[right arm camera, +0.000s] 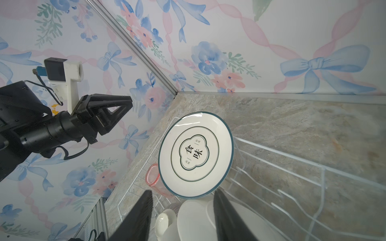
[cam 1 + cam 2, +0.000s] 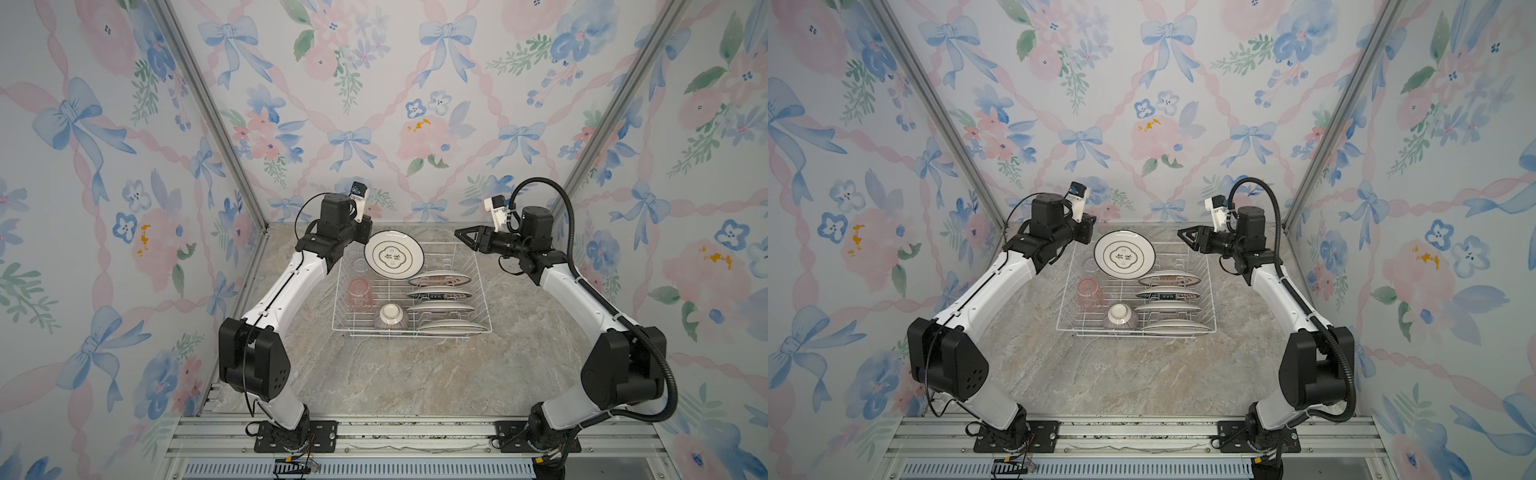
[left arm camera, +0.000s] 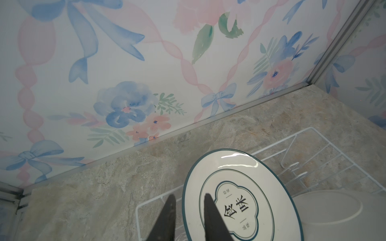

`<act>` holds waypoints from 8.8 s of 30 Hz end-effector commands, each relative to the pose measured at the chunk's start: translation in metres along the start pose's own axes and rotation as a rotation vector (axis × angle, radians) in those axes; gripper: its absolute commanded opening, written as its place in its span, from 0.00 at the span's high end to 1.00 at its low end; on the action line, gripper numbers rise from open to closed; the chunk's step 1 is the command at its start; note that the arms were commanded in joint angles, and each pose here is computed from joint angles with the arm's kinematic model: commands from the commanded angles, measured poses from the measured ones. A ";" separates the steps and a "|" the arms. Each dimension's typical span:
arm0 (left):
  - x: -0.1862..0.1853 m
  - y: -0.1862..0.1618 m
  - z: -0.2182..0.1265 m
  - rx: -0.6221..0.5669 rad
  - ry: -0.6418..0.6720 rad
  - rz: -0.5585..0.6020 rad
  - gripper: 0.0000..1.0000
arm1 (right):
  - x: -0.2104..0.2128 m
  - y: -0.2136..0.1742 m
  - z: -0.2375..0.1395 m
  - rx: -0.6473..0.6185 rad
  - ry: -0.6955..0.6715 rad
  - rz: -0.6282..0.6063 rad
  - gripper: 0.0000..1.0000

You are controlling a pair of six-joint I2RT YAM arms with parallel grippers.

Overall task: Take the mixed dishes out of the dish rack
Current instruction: 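Lift the plate out of the rack with the left gripper while the right gripper approaches, then hold the plate up with the left gripper and grasp its rim with the right gripper, then open the left gripper and pull the plate away with the right gripper, then lower the plate onto the table beside the rack with the right gripper, then release the plate with the right gripper while the left gripper reaches toward the white plates, then close the left gripper on the orange-sunburst plate's rim in the rack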

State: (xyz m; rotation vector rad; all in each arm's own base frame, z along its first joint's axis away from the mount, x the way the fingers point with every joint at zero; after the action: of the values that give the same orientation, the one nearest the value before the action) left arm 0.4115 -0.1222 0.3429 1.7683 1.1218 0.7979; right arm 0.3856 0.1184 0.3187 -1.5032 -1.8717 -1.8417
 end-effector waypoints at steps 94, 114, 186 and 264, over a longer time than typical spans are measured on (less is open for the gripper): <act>-0.020 -0.027 0.045 -0.070 -0.688 -0.428 1.00 | 0.000 -0.026 0.040 0.026 0.154 0.011 0.52; -0.060 -0.028 0.047 -0.011 -0.760 -0.408 1.00 | 0.016 -0.017 0.028 -0.037 0.140 0.011 1.00; -0.063 -0.078 0.009 0.091 -0.078 -0.043 0.02 | -0.249 -0.135 -0.141 -0.045 -0.700 0.844 0.74; -0.216 -0.080 0.074 0.158 -0.305 0.897 0.60 | -0.053 -0.051 -0.177 -0.302 -0.655 0.342 0.42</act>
State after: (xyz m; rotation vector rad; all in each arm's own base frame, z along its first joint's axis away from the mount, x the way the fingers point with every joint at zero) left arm 0.3583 -0.3238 0.2247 2.4391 0.1712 0.8853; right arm 0.2824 -0.0448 0.2861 -2.6249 -1.4004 -1.5865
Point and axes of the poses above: each gripper's point midway between its finger pads, its own z axis out along the fingers, its own x axis along the line the jaws close on, y = z × x, the point moved 9 cm from there along -z, back along the fingers, and after that the axes turned 5 degrees about z, right-handed, at the moved point
